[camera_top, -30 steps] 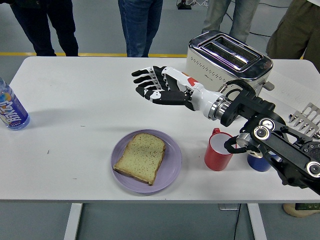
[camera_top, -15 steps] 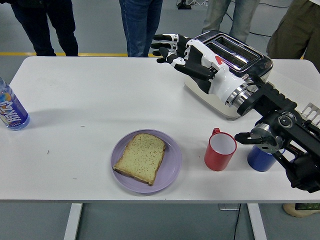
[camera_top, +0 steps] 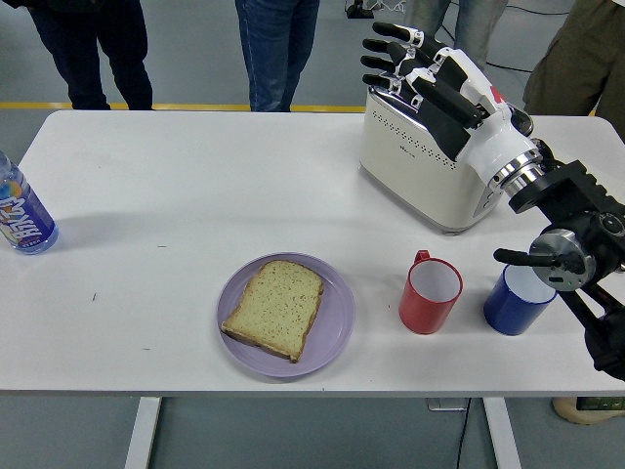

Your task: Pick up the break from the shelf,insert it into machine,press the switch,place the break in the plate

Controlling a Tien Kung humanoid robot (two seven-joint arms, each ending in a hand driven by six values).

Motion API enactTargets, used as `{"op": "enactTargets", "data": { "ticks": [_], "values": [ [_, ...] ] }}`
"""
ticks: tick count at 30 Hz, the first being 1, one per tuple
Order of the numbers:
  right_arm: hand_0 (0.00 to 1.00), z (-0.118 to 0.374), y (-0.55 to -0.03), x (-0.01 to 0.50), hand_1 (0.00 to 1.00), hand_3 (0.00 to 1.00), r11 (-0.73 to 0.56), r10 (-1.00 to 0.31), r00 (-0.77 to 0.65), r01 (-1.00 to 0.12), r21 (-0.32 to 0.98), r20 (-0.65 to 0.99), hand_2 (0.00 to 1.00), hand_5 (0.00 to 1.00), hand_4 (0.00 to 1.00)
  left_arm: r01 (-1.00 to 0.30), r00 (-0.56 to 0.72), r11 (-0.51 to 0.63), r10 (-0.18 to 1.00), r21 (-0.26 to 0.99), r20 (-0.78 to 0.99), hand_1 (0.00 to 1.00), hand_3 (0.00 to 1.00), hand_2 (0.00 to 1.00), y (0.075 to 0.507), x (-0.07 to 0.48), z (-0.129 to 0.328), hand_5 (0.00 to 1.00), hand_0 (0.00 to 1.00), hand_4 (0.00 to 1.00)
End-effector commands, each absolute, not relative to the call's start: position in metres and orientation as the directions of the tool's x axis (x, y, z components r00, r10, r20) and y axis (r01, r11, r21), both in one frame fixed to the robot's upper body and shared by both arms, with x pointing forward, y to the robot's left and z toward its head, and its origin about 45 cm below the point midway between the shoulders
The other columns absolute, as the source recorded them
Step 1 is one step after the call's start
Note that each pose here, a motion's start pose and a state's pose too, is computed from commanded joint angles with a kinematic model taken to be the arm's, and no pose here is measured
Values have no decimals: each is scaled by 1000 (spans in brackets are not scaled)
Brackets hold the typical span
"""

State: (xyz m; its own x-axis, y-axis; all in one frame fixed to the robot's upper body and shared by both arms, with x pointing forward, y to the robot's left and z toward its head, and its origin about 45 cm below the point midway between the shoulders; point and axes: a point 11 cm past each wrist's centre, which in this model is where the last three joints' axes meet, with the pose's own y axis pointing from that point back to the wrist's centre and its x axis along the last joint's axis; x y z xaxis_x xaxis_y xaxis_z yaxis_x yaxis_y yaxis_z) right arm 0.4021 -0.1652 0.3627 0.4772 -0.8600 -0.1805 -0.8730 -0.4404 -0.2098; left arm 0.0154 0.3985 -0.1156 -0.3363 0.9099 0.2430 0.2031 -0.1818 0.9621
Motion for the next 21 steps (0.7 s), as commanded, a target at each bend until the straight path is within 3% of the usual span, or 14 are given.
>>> {"op": "enactTargets", "data": {
  "ticks": [21],
  "values": [
    [769,364,-247,411,715,700,-188,-888,274,-949,-253,-369,715,260,533,209,-338,-179,909,961,243,500,777,651,397,11,-116,998,378,643]
  ]
}}
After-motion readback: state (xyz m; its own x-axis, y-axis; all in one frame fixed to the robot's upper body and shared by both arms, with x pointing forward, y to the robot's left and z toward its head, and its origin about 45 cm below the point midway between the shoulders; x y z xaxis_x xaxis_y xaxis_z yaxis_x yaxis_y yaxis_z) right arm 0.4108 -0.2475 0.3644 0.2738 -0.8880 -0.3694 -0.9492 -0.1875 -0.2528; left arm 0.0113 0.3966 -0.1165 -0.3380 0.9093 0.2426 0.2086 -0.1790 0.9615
